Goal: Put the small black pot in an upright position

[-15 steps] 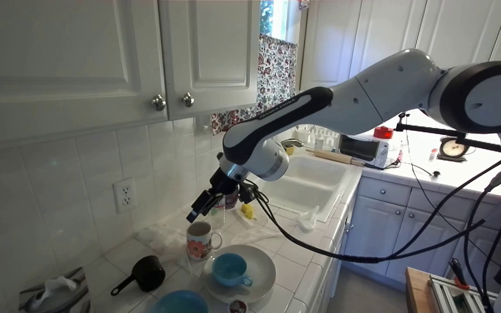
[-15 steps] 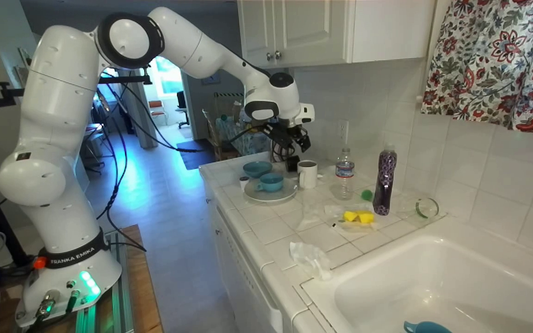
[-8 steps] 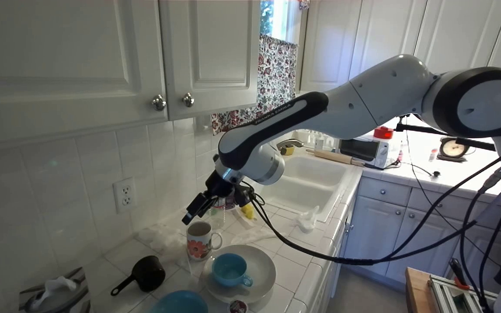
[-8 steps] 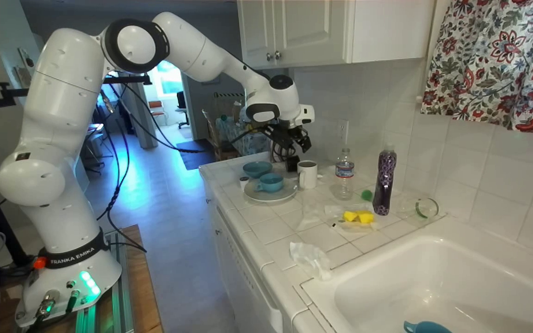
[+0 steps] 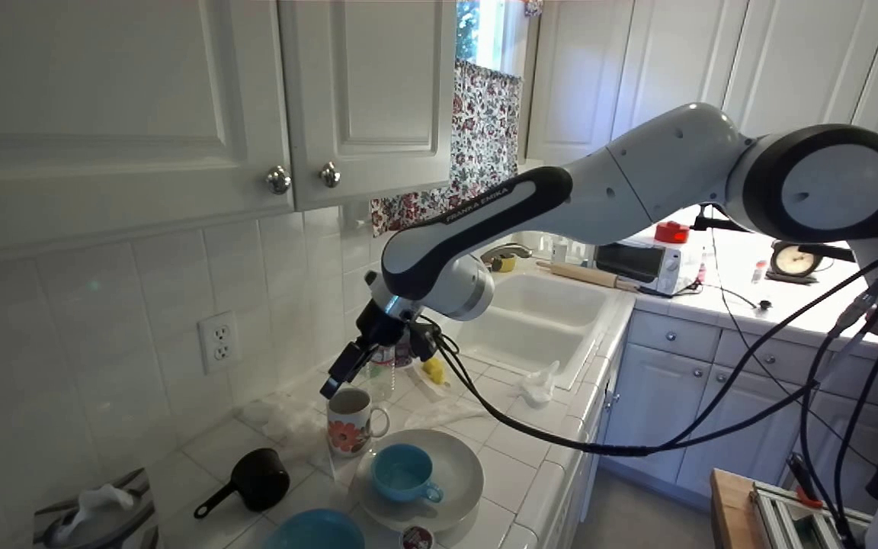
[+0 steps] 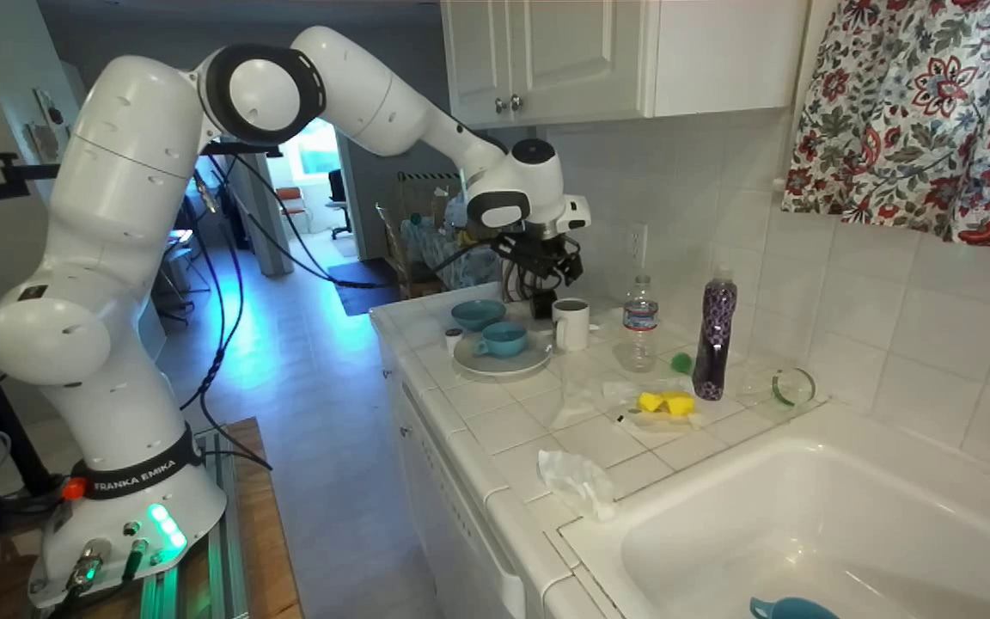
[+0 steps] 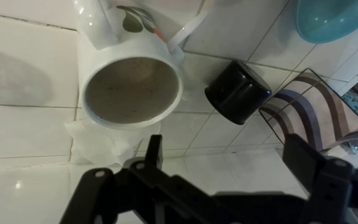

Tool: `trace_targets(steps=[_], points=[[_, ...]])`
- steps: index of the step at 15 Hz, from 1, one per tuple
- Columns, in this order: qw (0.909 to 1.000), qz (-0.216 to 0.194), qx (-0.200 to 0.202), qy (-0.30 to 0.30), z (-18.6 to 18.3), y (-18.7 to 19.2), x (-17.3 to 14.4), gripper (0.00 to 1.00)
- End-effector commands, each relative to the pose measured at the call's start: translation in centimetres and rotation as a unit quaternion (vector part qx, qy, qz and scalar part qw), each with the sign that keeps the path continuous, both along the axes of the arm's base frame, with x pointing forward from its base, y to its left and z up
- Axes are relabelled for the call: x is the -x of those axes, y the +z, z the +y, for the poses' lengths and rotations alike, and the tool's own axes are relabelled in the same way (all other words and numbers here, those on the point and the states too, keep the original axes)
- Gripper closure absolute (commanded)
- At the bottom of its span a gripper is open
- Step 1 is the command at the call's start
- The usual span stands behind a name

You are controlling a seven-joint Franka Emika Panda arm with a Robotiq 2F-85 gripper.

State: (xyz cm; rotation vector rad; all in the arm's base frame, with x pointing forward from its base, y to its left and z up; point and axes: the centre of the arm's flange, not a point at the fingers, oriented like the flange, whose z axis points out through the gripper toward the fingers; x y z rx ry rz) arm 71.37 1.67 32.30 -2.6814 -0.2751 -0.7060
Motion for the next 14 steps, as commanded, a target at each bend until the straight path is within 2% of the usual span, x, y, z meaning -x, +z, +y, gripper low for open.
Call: trace_targets(steps=[1,7,14], points=[[0.9994,-0.015,0.0,0.031,0.4,-0.9,-3.3,0.0],[0.9969,-0.032,-0.018,0.069,3.0,-2.9,-6.4,0.0],[0.9916,0.006,-0.039,0.123,4.6,-5.5,-9.3,0.0]])
